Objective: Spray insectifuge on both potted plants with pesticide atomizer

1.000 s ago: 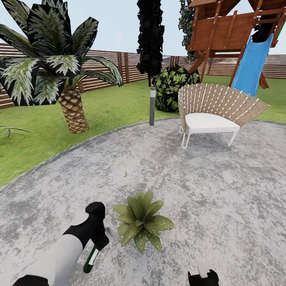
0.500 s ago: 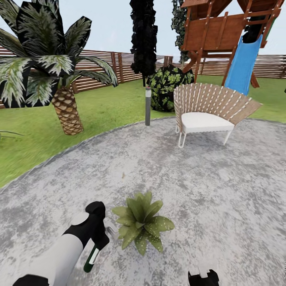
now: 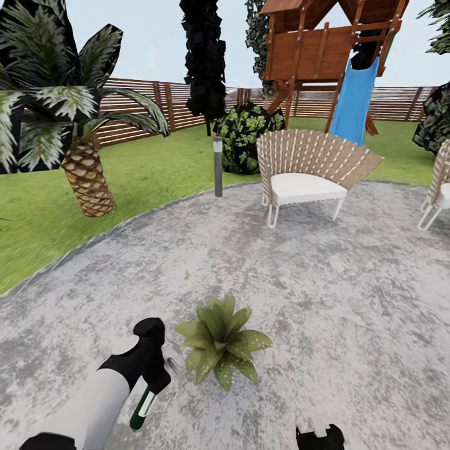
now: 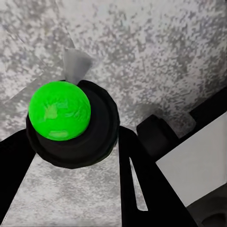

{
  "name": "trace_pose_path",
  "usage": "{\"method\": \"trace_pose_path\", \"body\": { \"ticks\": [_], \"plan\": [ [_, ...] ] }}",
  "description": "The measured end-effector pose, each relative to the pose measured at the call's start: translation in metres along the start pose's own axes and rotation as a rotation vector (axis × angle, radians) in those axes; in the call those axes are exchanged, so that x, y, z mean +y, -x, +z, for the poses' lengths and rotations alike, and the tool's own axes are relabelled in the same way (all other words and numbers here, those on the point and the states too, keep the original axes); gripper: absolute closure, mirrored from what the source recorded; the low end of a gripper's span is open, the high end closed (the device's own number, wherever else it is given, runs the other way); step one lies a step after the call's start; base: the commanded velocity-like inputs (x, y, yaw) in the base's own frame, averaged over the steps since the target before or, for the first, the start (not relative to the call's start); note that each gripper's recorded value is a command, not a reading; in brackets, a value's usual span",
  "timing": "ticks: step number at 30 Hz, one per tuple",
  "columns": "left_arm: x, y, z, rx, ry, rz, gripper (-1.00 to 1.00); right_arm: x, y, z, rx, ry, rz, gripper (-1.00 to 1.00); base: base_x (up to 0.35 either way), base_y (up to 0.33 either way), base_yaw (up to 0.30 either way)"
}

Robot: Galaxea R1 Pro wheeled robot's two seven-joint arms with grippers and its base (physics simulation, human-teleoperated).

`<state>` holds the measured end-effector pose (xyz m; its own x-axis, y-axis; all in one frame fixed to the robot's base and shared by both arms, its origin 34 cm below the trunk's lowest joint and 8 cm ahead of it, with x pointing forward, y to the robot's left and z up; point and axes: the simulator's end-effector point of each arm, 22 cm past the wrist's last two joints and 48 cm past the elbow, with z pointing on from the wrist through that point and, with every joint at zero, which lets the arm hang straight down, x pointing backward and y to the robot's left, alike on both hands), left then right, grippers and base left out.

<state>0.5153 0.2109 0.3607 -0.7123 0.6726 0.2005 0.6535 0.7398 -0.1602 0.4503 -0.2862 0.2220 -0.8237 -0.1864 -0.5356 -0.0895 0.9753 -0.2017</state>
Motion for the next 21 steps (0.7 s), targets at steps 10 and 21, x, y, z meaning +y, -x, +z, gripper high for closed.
{"method": "trace_pose_path", "body": {
  "ticks": [10,21],
  "plan": [
    [-0.003,0.009,-0.006,-0.016,-0.006,0.009,1.0,0.0,0.0,0.0,0.0,0.0,0.0,-1.0,0.144,0.1,0.0],
    [-0.022,0.027,-0.012,-0.032,-0.03,0.04,1.0,0.0,0.0,0.0,0.0,-0.001,0.001,-1.0,0.001,0.001,-0.179]
  ]
}}
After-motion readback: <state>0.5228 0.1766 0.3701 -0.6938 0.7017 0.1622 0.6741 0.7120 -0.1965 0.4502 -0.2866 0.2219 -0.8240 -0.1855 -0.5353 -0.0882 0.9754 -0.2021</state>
